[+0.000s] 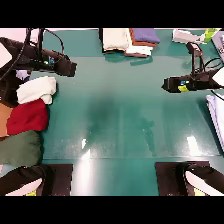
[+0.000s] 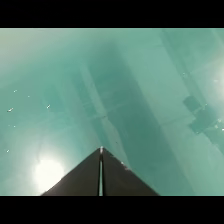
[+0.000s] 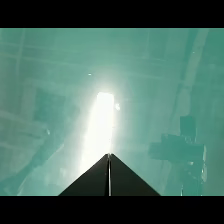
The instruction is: Fold the shirts.
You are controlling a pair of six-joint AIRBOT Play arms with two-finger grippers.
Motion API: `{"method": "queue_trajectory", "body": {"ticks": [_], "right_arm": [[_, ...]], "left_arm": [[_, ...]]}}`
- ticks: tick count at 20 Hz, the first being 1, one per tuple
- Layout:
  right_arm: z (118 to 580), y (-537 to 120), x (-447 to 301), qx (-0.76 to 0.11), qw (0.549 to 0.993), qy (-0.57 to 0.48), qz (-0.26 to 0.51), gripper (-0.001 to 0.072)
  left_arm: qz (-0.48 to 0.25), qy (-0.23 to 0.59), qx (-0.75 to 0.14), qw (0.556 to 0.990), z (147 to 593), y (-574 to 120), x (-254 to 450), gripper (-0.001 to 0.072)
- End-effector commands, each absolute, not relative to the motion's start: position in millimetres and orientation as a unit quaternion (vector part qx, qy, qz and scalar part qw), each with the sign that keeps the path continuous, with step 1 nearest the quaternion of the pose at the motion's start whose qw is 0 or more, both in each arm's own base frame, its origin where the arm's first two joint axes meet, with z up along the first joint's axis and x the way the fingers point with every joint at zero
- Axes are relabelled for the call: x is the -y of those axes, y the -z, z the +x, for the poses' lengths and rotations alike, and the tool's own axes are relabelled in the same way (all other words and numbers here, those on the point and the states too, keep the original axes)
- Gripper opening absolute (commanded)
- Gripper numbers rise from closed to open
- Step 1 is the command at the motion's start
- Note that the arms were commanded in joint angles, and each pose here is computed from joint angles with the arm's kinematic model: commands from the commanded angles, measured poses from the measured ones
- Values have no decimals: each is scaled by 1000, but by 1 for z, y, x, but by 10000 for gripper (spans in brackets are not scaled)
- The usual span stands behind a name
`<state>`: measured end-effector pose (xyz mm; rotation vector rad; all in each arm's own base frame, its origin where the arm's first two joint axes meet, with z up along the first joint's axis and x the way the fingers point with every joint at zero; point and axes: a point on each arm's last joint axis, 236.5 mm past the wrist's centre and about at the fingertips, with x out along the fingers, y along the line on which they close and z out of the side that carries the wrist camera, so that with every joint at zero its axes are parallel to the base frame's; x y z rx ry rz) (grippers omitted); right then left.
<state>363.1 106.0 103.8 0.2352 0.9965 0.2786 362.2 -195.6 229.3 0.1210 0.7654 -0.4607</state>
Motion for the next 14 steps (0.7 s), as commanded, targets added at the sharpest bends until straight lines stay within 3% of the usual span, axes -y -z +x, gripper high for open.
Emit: {"method": "queue_trajectory", "body": {"ticks": [1, 11, 14], "right_arm": [[363, -103, -107, -477, 862, -133, 113, 20], [363, -103, -107, -477, 862, -133, 113, 21], [362, -103, -107, -477, 862, -133, 113, 21]], "left_arm": [[58, 223, -370, 900, 362, -229, 196, 27], [59, 222, -370, 900, 362, -229, 196, 27], [60, 225, -327, 916, 376, -245, 199, 28]]}}
